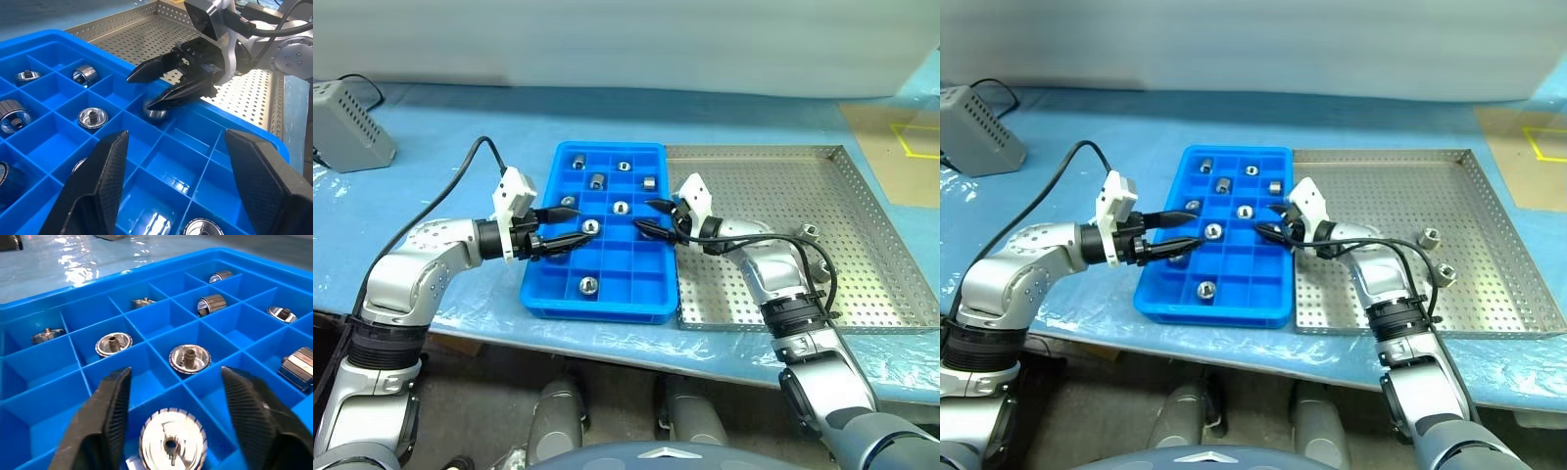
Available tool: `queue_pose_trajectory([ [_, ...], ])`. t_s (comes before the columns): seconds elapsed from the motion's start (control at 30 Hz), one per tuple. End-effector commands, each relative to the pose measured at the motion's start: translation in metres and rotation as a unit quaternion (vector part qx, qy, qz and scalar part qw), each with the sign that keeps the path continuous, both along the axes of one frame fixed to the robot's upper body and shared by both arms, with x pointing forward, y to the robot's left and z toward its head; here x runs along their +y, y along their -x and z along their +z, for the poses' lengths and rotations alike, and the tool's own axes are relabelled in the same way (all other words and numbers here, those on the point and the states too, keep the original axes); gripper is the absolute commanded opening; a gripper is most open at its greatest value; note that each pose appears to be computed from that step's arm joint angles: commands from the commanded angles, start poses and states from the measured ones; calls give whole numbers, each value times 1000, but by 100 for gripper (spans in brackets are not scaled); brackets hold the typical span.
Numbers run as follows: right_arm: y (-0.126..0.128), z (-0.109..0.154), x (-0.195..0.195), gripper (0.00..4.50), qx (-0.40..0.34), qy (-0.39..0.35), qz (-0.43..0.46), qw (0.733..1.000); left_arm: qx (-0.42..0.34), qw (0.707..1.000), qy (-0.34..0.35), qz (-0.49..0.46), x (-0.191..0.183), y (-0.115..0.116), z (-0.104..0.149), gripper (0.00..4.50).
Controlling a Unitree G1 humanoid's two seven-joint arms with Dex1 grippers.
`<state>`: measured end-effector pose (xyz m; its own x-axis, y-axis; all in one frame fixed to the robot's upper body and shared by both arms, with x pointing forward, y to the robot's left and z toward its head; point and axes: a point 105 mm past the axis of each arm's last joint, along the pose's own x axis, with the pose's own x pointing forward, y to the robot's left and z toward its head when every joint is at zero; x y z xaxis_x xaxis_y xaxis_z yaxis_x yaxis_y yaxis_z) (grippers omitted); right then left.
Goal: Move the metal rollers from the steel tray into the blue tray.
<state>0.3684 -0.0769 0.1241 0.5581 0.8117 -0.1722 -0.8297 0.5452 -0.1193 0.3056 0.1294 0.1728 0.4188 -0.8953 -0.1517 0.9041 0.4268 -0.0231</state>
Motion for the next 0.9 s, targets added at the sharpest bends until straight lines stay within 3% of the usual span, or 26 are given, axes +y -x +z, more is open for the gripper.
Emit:
queue_pose_trajectory([
  [0.03, 4, 6, 4, 357, -8, -8, 5, 1000, -16, 1000, 5, -1, 0, -1, 9, 333],
  [0.3, -7, 28, -28, 357, -42, -11, -48, 998, -17, 1000, 10, -4, -4, -2, 9, 333],
  [0.57, -9, 52, -152, 357, -64, 33, -200, 977, -15, 1000, 22, -13, -15, -4, 7, 333],
  [0.73, 7, 53, -222, 357, -60, 73, -287, 953, -8, 999, 23, -20, -19, -5, 3, 333],
  [0.9, 52, 38, -236, 357, 4, 95, -254, 963, -6, 1000, 13, -24, -20, -8, -1, 333],
])
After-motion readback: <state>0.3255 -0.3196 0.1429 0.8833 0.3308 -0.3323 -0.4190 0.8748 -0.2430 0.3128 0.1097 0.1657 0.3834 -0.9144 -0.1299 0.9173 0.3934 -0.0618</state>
